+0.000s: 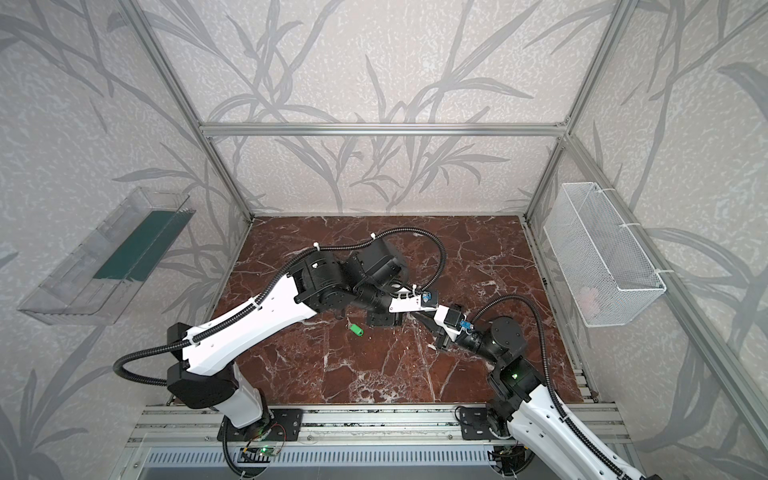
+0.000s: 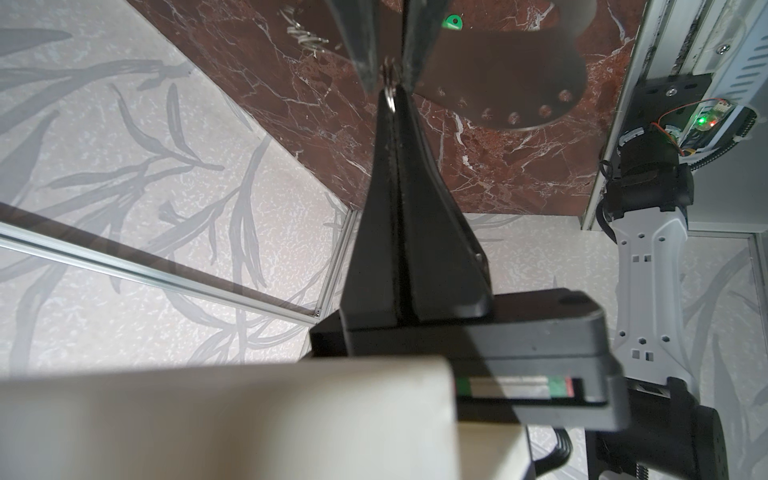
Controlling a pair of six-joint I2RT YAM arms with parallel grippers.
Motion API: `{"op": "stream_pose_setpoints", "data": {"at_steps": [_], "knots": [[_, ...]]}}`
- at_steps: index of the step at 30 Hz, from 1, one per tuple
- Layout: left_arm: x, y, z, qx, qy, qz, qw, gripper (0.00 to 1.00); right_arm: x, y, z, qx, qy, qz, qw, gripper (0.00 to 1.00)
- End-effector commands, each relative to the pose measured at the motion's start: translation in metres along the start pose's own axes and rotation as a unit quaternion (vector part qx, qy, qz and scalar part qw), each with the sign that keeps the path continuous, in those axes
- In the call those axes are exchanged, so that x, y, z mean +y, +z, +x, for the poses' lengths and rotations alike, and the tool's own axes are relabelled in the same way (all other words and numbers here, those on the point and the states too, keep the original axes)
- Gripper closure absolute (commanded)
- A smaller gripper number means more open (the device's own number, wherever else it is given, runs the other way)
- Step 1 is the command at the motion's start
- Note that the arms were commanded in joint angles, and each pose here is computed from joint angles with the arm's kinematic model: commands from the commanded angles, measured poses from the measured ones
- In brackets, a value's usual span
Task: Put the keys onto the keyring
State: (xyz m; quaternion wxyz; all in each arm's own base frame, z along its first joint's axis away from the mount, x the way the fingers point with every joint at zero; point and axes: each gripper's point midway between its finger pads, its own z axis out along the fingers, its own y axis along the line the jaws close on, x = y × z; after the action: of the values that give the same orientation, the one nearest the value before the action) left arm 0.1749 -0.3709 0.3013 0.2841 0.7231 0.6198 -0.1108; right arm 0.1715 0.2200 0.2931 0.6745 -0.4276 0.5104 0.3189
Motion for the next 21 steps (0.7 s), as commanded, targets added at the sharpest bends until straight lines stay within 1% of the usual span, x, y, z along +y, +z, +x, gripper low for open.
{"op": "stream_pose_setpoints", "data": {"at_steps": [1,11,12,16,18,21], "knots": [[-0.0084,-0.0061,-0.0200,-0.039,0.005,0.021,0.999,1.00,0.0023,0.0003,0.0028,-0.001,0.006,-0.004,1.000,0.87],[-0.0145,-0.0121,-0.0261,-0.064,0.010,0.032,0.997,1.00,0.0029,0.0008,0.0088,0.009,0.012,-0.005,1.000,0.88],[-0.0150,-0.0122,-0.0262,-0.065,0.010,0.033,0.997,1.00,0.0031,0.0008,0.0086,0.008,0.012,-0.005,1.000,0.89],[-0.0164,-0.0119,-0.0263,-0.068,0.011,0.036,0.997,1.00,0.0040,0.0008,0.0083,0.008,0.013,-0.008,1.000,0.98],[-0.0168,-0.0125,-0.0266,-0.070,0.012,0.035,0.997,1.00,0.0035,0.0006,0.0076,0.007,0.013,-0.007,1.000,1.00],[-0.0161,-0.0124,-0.0243,-0.074,0.014,0.028,0.997,1.00,0.0025,0.0004,0.0063,0.004,0.015,-0.004,1.000,1.00]]}}
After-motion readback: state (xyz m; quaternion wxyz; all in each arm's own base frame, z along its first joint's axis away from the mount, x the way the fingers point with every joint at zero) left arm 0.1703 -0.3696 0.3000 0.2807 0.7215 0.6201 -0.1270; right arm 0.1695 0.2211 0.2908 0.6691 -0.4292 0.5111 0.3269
